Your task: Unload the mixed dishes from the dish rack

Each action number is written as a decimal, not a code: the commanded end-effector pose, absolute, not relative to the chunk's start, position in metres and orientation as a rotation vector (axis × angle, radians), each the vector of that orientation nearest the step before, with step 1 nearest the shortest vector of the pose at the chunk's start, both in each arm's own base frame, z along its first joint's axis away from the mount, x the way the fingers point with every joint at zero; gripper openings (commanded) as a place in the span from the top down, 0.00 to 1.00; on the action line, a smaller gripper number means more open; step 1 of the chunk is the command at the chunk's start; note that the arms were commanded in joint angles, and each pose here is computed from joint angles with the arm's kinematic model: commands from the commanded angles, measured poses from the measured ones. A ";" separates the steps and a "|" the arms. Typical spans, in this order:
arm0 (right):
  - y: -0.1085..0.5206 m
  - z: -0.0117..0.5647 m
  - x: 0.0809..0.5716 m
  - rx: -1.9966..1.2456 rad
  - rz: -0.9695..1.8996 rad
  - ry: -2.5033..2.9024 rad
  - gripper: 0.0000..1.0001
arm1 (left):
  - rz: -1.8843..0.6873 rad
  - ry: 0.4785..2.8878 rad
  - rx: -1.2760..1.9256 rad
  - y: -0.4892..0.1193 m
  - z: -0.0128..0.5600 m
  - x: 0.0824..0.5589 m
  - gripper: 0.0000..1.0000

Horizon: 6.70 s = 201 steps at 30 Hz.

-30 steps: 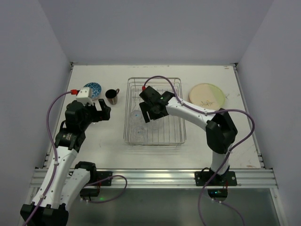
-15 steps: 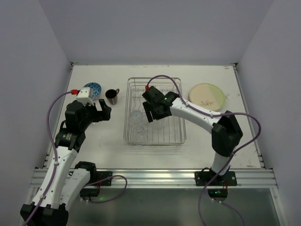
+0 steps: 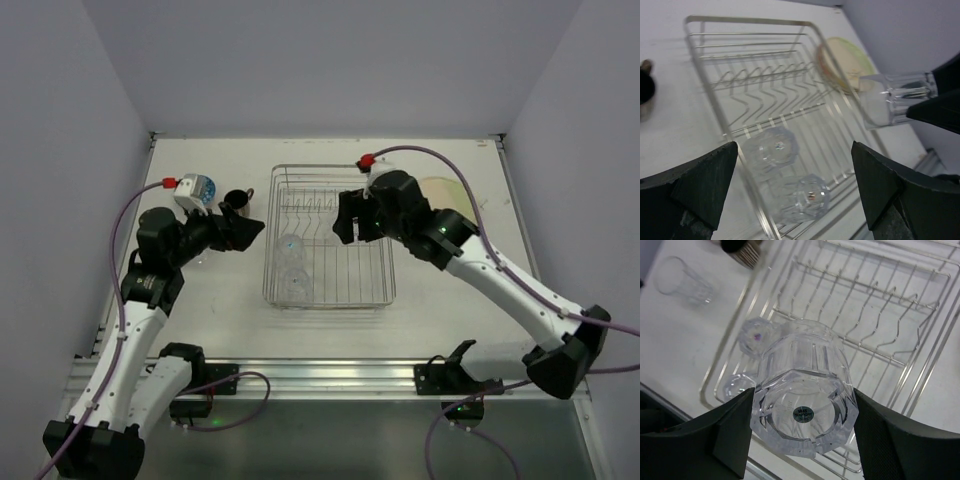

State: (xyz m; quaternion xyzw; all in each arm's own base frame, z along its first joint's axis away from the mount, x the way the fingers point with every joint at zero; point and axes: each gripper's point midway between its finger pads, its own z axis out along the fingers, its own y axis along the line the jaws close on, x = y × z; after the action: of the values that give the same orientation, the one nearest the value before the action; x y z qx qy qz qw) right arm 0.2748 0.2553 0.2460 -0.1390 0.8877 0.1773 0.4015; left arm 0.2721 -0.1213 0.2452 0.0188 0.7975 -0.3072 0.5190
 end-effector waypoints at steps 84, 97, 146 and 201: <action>0.225 0.323 0.246 -0.425 0.754 1.779 0.01 | 0.068 2.712 0.176 -0.096 0.129 0.316 1.00; 0.228 0.316 0.245 -0.447 0.761 1.794 0.01 | 0.078 2.801 0.222 -0.105 0.094 0.331 1.00; 0.382 0.171 0.210 -0.826 0.431 2.351 0.04 | -0.023 1.770 -0.250 -0.020 0.271 0.251 0.00; 0.235 0.402 0.216 -0.334 1.073 1.622 1.00 | -1.579 1.252 0.523 -0.237 0.374 0.175 0.00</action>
State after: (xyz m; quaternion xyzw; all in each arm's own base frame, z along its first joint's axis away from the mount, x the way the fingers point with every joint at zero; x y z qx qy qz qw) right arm 0.2337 0.2180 0.3513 -0.1102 0.7698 0.3496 0.5225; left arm 0.2312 -0.2149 0.3172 0.1011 0.6496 -0.5343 0.5314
